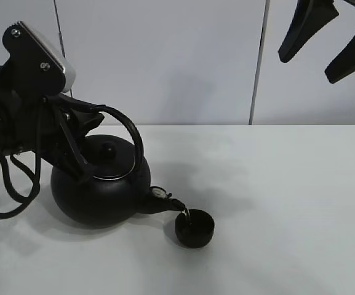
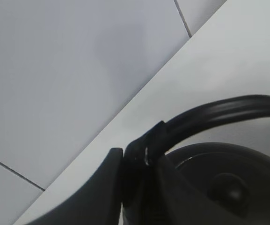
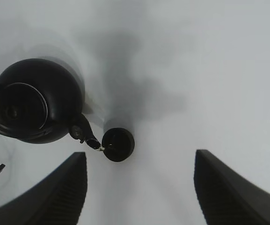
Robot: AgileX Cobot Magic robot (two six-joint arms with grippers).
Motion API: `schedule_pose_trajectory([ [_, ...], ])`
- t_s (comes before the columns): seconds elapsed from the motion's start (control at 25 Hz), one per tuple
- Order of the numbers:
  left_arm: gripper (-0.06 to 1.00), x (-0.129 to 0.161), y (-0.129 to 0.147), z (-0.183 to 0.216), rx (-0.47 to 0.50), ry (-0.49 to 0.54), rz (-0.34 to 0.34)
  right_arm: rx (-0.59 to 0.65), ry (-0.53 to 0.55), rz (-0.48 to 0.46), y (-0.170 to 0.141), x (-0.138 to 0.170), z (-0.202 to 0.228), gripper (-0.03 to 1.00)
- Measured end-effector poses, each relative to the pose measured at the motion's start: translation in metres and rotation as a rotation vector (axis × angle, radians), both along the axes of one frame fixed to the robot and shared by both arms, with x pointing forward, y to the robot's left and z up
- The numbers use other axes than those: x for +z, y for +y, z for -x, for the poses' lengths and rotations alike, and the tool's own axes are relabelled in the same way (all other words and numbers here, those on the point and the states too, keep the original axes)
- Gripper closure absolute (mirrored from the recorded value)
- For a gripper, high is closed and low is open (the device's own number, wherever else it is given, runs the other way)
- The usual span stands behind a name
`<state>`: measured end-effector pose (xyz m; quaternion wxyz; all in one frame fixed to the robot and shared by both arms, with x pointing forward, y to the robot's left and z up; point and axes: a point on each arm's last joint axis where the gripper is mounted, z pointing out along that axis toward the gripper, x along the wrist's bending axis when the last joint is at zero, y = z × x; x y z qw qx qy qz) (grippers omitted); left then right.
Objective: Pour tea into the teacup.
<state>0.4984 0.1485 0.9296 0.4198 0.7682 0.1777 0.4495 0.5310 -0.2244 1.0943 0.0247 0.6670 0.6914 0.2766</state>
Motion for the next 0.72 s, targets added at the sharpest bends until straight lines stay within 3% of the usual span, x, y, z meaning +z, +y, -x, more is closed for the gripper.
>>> schedule_pose_trajectory([
  [0.72,0.82,-0.0002,0.0,0.0,-0.005,-0.007,-0.017,0.0,0.0,0.0,0.0,0.0,0.0,0.51],
])
